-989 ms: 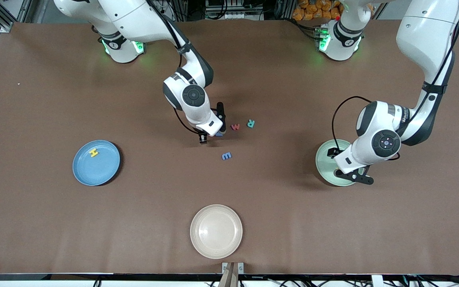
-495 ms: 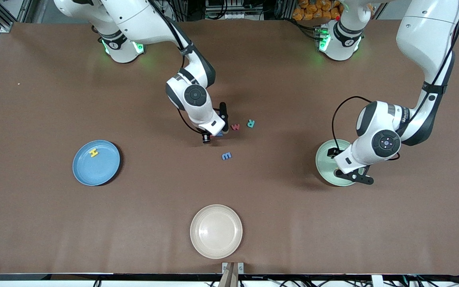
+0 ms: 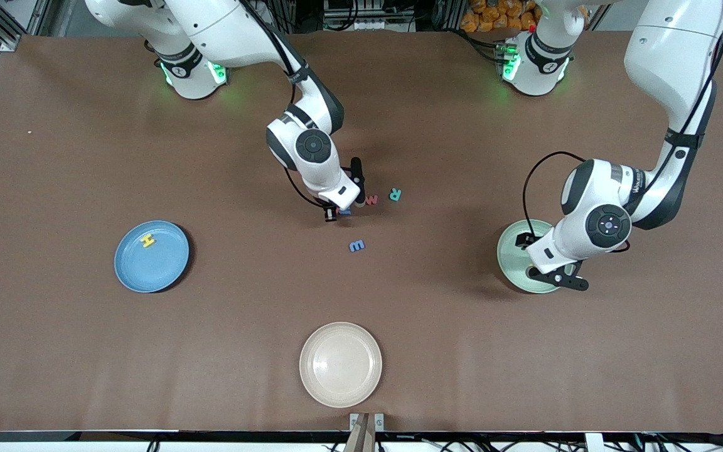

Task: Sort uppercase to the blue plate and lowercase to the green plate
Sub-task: 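Grasp the pink O with the right gripper and lift it, then place the pink O on the blue plate while the left gripper reaches letters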

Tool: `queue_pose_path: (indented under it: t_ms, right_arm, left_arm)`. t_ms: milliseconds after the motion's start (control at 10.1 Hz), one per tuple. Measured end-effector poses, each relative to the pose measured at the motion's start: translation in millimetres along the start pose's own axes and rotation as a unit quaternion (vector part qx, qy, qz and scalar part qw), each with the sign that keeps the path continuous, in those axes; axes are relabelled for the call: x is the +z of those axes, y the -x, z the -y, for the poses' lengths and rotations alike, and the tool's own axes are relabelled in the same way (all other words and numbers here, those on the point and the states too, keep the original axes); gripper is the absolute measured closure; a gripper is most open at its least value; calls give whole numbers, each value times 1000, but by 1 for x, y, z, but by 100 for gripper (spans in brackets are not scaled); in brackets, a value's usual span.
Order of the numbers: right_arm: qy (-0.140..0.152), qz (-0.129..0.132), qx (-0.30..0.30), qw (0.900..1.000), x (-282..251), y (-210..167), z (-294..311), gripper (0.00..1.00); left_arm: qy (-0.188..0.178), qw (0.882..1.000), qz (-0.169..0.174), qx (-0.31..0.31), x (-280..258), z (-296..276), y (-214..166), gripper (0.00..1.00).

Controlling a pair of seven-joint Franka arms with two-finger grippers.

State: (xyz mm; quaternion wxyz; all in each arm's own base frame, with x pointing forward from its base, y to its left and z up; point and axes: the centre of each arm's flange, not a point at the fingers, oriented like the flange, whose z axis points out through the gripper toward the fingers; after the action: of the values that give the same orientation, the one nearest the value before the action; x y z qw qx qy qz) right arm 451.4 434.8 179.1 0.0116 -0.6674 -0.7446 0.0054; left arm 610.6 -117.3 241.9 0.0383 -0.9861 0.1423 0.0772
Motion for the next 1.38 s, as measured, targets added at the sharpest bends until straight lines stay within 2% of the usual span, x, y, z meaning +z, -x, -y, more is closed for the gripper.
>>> queue_pose_path:
  t_ms: [198,396,594,890,1088,1385]
  right_arm:
    - [1,0,0,1000,0,0,-1,63]
    - [-3,3,2,1000,-1,2,-3,63]
    - [-30,23,8,999,-10,6,-9,63]
    - [-63,44,18,997,-62,9,-29,63]
    - [-80,51,54,994,-100,47,-51,63]
    - [-119,63,152,979,-170,172,-100,63]
  left_arm:
    - [0,1000,0,0,0,0,0,0]
    - [0,1000,0,0,0,0,0,0]
    - [0,1000,0,0,0,0,0,0]
    - [1,1000,-3,-4,-1,0,-3,0]
    - [2,1000,-11,-21,-5,-14,-13,0]
    - [6,998,-26,-65,-8,-81,-37,0]
